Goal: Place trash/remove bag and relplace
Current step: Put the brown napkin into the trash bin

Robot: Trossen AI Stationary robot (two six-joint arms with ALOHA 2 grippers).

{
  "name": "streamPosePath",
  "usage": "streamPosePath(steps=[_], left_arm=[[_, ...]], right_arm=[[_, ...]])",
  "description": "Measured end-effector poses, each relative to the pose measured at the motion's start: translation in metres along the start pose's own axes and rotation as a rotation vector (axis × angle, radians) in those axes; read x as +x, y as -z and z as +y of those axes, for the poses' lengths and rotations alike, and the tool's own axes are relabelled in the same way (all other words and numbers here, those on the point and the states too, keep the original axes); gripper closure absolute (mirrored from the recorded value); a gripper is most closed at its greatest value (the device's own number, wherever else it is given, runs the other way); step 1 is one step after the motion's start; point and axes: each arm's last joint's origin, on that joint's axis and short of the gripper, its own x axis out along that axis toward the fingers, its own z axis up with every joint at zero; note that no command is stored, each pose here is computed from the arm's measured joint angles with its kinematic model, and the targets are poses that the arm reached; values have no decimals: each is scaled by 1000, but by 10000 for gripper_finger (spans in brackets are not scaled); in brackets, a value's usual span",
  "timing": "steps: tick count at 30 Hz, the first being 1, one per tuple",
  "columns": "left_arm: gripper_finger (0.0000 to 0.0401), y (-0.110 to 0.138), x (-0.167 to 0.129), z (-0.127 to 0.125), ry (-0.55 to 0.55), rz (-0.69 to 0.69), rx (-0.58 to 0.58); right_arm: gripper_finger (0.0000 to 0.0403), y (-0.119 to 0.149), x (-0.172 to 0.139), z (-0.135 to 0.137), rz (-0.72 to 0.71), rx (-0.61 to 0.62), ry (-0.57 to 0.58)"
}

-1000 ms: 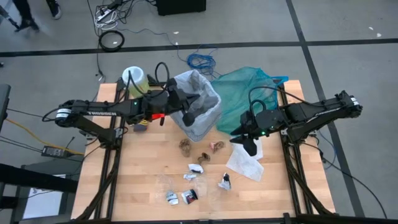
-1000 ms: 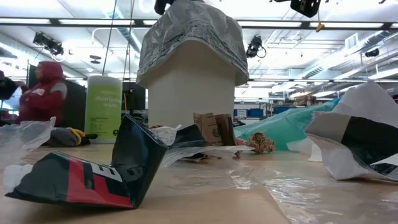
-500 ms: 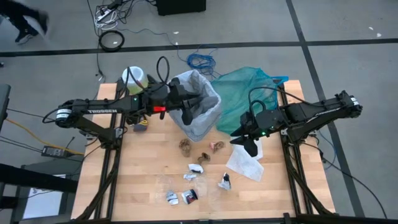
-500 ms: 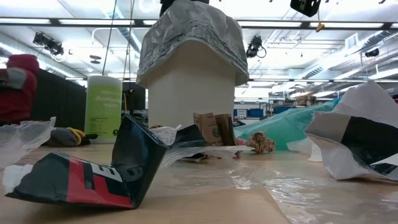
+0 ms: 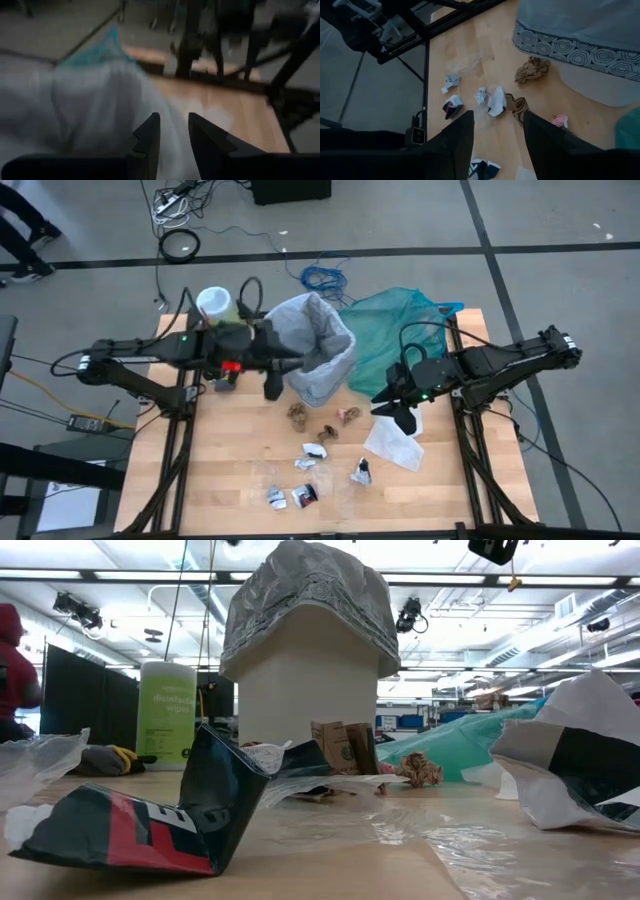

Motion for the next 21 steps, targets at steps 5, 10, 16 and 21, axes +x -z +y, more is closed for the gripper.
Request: streamPosePath(steps=[5, 10, 16, 21], left_arm=[[291, 51, -3, -22, 11, 109, -111], [291, 110, 2, -39, -39, 86, -281], [291, 169, 17, -46, -96, 103, -448], [291, 204, 35, -45, -145, 126, -478]], right_arm=[[241, 0, 0, 1, -9, -4, 11], [241, 1, 0, 1, -11, -6, 14], [241, 0, 0, 1, -16, -4, 21], [241, 0, 0, 1, -26, -2, 22]])
